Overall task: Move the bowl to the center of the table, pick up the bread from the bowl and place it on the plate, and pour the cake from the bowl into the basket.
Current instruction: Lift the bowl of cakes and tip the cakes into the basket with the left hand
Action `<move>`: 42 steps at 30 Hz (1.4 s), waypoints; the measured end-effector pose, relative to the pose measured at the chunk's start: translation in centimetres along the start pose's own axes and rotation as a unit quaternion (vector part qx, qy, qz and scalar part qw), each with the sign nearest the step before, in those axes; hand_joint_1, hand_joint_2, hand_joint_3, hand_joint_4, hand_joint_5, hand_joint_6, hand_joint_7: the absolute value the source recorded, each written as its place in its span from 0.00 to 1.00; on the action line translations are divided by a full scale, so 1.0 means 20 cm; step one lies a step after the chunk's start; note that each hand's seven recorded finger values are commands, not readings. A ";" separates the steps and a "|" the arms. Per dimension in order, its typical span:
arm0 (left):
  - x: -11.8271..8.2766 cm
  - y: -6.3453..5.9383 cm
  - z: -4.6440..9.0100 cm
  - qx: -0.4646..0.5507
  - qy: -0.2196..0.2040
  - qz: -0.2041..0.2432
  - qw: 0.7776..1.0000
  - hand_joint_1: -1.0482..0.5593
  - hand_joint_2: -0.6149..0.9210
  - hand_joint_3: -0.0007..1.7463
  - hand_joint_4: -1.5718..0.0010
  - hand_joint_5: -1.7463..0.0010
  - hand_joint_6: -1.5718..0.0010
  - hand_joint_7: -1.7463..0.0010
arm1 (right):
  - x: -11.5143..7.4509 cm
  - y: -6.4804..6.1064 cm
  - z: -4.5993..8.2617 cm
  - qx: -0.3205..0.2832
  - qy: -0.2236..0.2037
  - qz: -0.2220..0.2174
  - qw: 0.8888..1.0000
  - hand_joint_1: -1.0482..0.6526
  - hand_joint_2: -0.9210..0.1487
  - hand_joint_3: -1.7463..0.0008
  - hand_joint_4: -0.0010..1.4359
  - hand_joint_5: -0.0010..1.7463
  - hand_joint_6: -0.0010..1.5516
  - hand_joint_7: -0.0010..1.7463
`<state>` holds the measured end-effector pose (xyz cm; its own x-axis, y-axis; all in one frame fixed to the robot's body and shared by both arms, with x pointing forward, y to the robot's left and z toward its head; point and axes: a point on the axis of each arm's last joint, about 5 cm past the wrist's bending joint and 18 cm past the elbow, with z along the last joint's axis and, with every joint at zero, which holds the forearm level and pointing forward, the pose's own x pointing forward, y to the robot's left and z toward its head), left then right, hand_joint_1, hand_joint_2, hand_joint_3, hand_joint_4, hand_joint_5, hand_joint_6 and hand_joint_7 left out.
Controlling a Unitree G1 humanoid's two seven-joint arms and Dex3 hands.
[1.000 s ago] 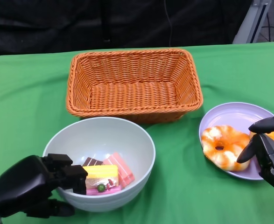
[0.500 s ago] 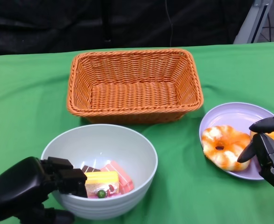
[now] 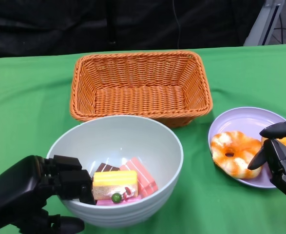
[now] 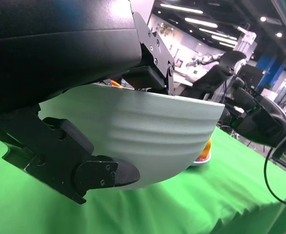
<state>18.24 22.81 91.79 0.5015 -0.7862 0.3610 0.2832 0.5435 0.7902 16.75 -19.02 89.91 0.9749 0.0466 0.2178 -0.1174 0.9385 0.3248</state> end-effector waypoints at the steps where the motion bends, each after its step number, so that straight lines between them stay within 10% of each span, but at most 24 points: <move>1: 0.01 0.00 0.00 0.000 -0.001 0.005 1.000 0.58 0.72 0.63 0.45 0.02 0.49 0.26 | 0.00 0.00 0.00 0.000 0.000 -0.001 1.000 0.54 0.15 0.58 0.46 0.93 0.41 0.72; 18: 0.19 0.04 -0.06 -0.018 0.009 0.082 0.996 0.59 0.61 0.83 0.44 0.00 0.48 0.19 | -0.01 0.07 -0.05 -0.022 0.032 0.029 0.999 0.55 0.18 0.58 0.47 0.94 0.43 0.74; 42: 0.53 0.08 -0.17 -0.082 0.003 0.175 0.981 0.55 0.71 0.72 0.44 0.00 0.55 0.10 | -0.02 0.10 -0.08 -0.048 0.050 0.059 0.996 0.53 0.25 0.45 0.45 0.99 0.38 0.84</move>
<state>26.78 16.32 95.11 0.5965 -0.5410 0.5929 0.2205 0.8208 0.5270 16.39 -16.69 88.91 0.9698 0.1878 0.1559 -0.2185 0.9525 0.2119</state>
